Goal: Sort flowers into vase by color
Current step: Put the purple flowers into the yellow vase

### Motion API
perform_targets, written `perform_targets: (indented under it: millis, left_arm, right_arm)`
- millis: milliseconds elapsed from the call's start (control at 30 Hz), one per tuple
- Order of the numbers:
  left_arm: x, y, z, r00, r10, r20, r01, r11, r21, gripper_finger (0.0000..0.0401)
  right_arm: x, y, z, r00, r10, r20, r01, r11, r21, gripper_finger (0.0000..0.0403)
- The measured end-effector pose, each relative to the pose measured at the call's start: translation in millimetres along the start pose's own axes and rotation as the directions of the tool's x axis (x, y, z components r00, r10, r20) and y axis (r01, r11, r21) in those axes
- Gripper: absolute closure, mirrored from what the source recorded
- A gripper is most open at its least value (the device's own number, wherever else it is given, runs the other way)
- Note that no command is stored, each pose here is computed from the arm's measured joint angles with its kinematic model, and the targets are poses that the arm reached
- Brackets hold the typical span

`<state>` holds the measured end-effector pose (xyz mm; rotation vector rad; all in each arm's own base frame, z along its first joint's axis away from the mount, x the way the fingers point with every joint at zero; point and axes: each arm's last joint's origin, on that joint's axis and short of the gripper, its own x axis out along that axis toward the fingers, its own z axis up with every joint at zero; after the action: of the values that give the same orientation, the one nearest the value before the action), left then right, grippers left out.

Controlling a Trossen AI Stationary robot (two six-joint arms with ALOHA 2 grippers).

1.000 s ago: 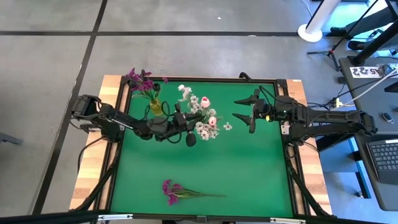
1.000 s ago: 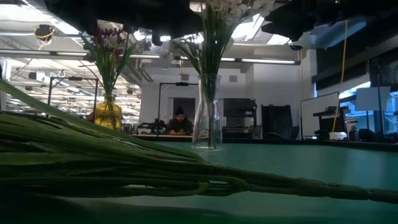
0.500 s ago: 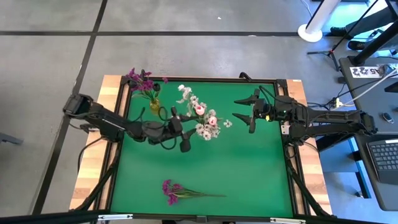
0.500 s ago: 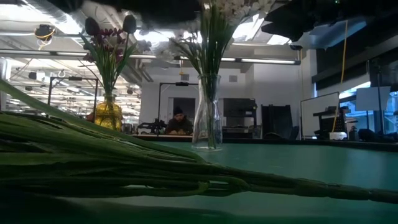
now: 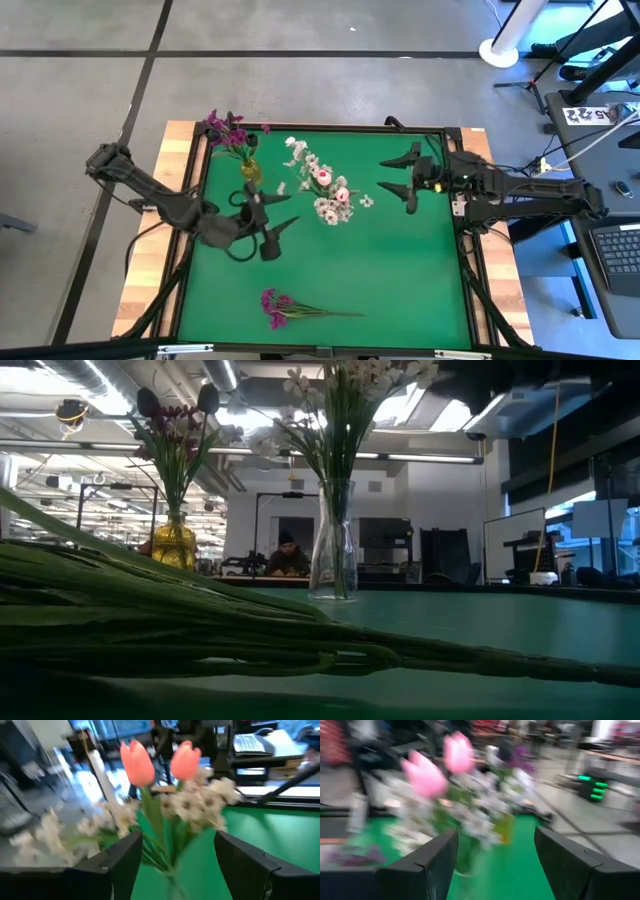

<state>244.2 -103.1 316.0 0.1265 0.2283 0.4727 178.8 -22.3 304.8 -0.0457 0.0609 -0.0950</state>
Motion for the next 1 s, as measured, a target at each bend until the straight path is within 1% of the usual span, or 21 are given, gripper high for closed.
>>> perform_targets:
  millis: [67,133,233,300,500,633,700,833,900,1000]
  left_arm:
    - [-10.7,-2.0,3.1,0.999,-0.027,-0.041,0.024,0.998,-0.063,0.0158]
    - [-21.0,-1.7,4.8,0.993,-0.063,-0.098,0.049,0.989,-0.136,0.0158]
    - [-35.3,0.9,5.0,0.98,-0.099,-0.171,0.06,0.974,-0.221,0.0158]
    - [-43.6,2.1,0.0,0.972,-0.107,-0.21,0.055,0.969,-0.242,0.0158]
    - [-59.5,3.2,-10.6,0.954,-0.119,-0.275,0.028,0.949,-0.315,0.0158]
    - [-62.5,5.1,-20.6,0.944,-0.098,-0.315,-0.021,0.935,-0.354,0.0158]
    - [-62.1,5.4,-28.1,0.934,-0.096,-0.345,-0.04,0.929,-0.367,0.0158]
    - [-61.1,4.4,-43.9,0.905,-0.118,-0.408,-0.067,0.909,-0.412,0.0158]
    - [-60.6,4.2,-52.5,0.89,-0.123,-0.439,-0.083,0.903,-0.422,0.0158]
    - [-59.9,4.3,-61.5,0.881,-0.118,-0.458,-0.107,0.893,-0.437,0.0158]
  right_arm:
    - [-4.5,4.4,9.5,0.995,0.094,0.029,-0.094,0.995,0.02,0.0143]
    - [-8.2,11.4,18.5,0.982,0.182,0.049,-0.183,0.983,0.017,0.0143]
    - [-12.0,27.2,28.9,0.957,0.284,0.067,-0.285,0.959,0.005,0.0143]
    - [-13.0,39.3,32.7,0.944,0.324,0.058,-0.324,0.946,-0.011,0.0143]
    - [-8.3,84.3,34.5,0.932,0.362,-0.013,-0.362,0.931,-0.058,0.0143]
    - [3.3,118.8,24.9,0.923,0.374,-0.091,-0.382,0.92,-0.093,0.0143]
    - [12.5,135.8,15.6,0.913,0.379,-0.153,-0.397,0.911,-0.111,0.0143]
    - [32.5,167.2,0.7,0.88,0.408,-0.244,-0.44,0.893,-0.093,0.0143]
    - [43.3,179.5,-6.3,0.868,0.41,-0.281,-0.445,0.893,-0.071,0.0143]
    - [60.0,193.7,-19.6,0.849,0.408,-0.336,-0.444,0.895,-0.035,0.0143]
